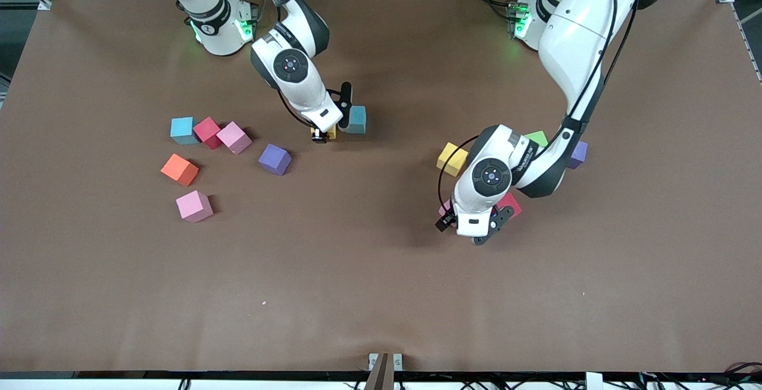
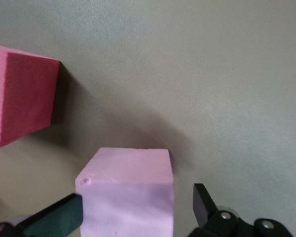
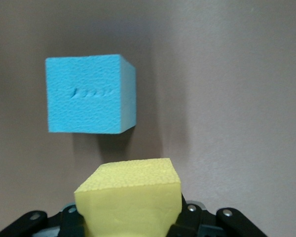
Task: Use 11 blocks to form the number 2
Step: 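Carry the yellow cube toward cyan with the right gripper while left grasps pink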
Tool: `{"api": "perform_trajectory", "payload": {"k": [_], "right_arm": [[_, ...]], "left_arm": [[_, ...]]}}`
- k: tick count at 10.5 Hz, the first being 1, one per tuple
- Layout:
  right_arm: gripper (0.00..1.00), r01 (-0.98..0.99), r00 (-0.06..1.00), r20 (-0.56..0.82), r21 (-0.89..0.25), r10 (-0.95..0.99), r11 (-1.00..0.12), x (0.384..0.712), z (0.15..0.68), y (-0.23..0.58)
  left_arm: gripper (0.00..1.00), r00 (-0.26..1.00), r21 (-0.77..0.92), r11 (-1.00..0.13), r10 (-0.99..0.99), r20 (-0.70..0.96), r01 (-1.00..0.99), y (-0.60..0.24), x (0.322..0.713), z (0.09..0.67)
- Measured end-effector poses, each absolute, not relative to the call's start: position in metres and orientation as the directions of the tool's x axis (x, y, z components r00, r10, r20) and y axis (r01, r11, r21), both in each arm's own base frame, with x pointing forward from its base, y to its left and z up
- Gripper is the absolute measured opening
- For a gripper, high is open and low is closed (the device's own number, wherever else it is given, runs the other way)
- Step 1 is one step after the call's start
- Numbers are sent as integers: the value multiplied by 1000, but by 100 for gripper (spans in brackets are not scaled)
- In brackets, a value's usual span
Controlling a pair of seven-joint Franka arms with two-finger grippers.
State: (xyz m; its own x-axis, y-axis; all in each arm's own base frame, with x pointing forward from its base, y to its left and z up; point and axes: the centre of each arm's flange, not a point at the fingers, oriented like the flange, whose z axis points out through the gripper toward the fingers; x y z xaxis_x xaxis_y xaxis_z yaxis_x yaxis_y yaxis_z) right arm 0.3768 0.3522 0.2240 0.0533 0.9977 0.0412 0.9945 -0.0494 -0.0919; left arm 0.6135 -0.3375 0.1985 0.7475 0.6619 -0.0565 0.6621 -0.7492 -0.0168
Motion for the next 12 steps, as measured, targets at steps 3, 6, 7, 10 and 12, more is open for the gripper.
{"api": "perform_trajectory", "payload": {"k": [3,6,7,10,12], "right_arm": [[58,998,36,78,-59,996,-32,349,207,349],[58,998,31,86,-54,996,-27,340,202,350],[58,998,33,91,-51,995,-28,340,201,350],[58,998,40,108,-46,993,-36,338,186,350],[58,997,64,115,-47,991,-59,337,180,351]], "left_arm": [[100,747,-9,-749,662,-52,663,-337,615,200],[100,736,28,-735,677,-27,677,-331,626,233],[100,726,26,-726,687,-25,688,-329,627,238],[100,712,3,-712,702,-33,702,-330,621,229],[100,701,-24,-702,712,-45,712,-333,614,211]]}}
